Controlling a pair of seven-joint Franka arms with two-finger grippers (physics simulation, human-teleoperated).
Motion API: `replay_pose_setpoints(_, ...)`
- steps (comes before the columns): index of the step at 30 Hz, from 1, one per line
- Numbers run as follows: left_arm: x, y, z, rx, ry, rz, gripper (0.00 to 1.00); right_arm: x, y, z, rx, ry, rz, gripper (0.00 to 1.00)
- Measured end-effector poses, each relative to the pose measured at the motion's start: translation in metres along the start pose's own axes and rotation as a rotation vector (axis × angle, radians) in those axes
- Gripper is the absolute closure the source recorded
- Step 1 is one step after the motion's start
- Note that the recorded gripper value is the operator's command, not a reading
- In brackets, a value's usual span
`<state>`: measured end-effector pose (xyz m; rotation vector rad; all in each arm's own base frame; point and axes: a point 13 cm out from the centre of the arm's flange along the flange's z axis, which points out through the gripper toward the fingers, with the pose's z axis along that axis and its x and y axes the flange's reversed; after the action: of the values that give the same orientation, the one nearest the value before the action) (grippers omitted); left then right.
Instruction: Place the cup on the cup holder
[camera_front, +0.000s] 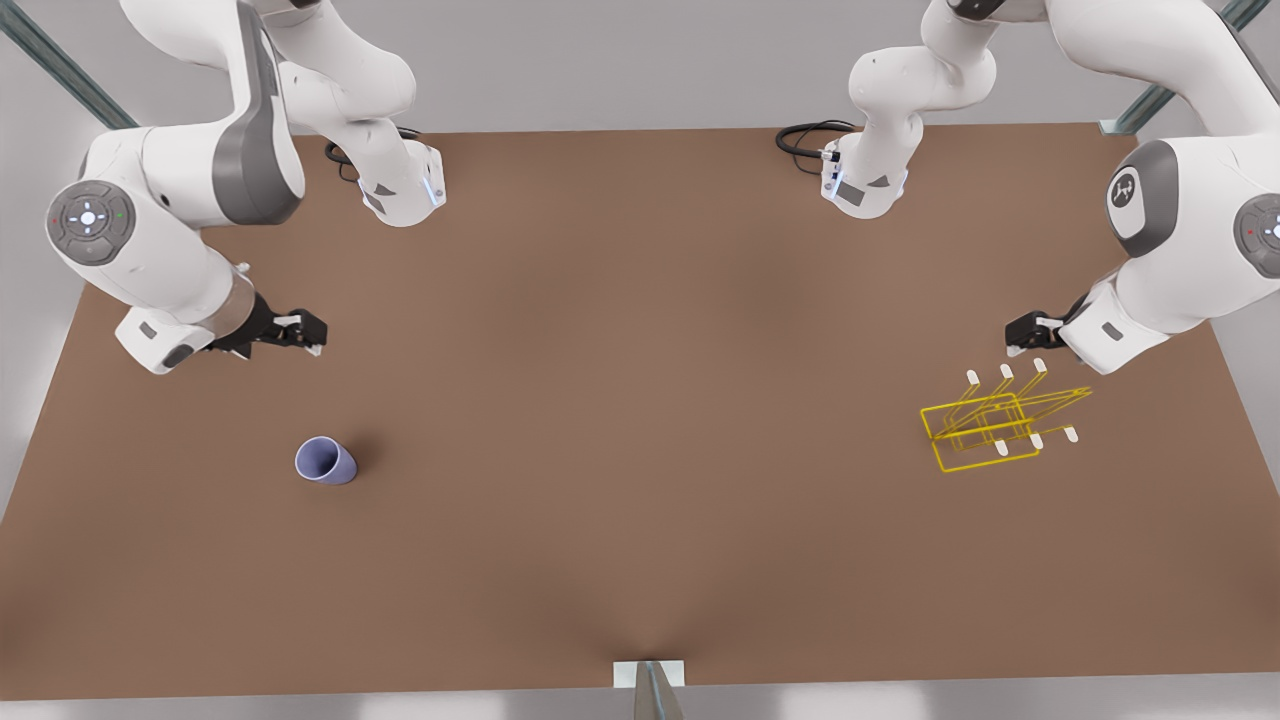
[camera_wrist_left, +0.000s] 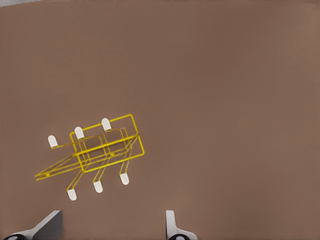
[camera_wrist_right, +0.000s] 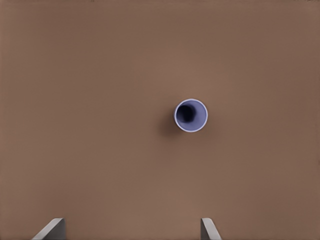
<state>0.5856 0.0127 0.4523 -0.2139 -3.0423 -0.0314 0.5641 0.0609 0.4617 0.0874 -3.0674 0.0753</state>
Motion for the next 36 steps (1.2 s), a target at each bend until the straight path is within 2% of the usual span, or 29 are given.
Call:
replay_pose_setpoints(4, -0.006, 0.005, 0.010, 0.003, 0.005, 0.002, 0.00, -0.006, 0.003, 0.008, 0.002, 0.006, -0.004, 0.00)
replay_pose_setpoints(6, -0.007, 0.006, 0.011, 0.002, 0.002, 0.005, 0.00, -0.036, 0.002, 0.082, 0.015, 0.091, -0.005, 0.00)
replay_pose_setpoints(8, -0.008, 0.006, 0.010, 0.001, -0.003, 0.009, 0.00, -0.066, -0.010, 0.149, 0.014, 0.124, 0.009, 0.00)
replay_pose_setpoints(12, -0.007, 0.005, 0.009, 0.002, 0.001, 0.016, 0.00, -0.103, -0.020, 0.201, 0.000, 0.048, 0.002, 0.00)
replay_pose_setpoints(17, -0.004, 0.004, 0.010, 0.002, 0.011, 0.022, 0.00, -0.090, -0.014, 0.261, -0.008, 0.032, -0.030, 0.00)
replay_pose_setpoints(25, -0.002, 0.004, 0.011, 0.003, 0.019, 0.027, 0.00, -0.116, -0.050, 0.258, 0.002, -0.086, -0.011, 0.00)
replay_pose_setpoints(36, 0.000, 0.004, 0.012, 0.005, 0.031, 0.032, 0.00, -0.096, -0.057, 0.285, -0.015, -0.041, -0.018, 0.00)
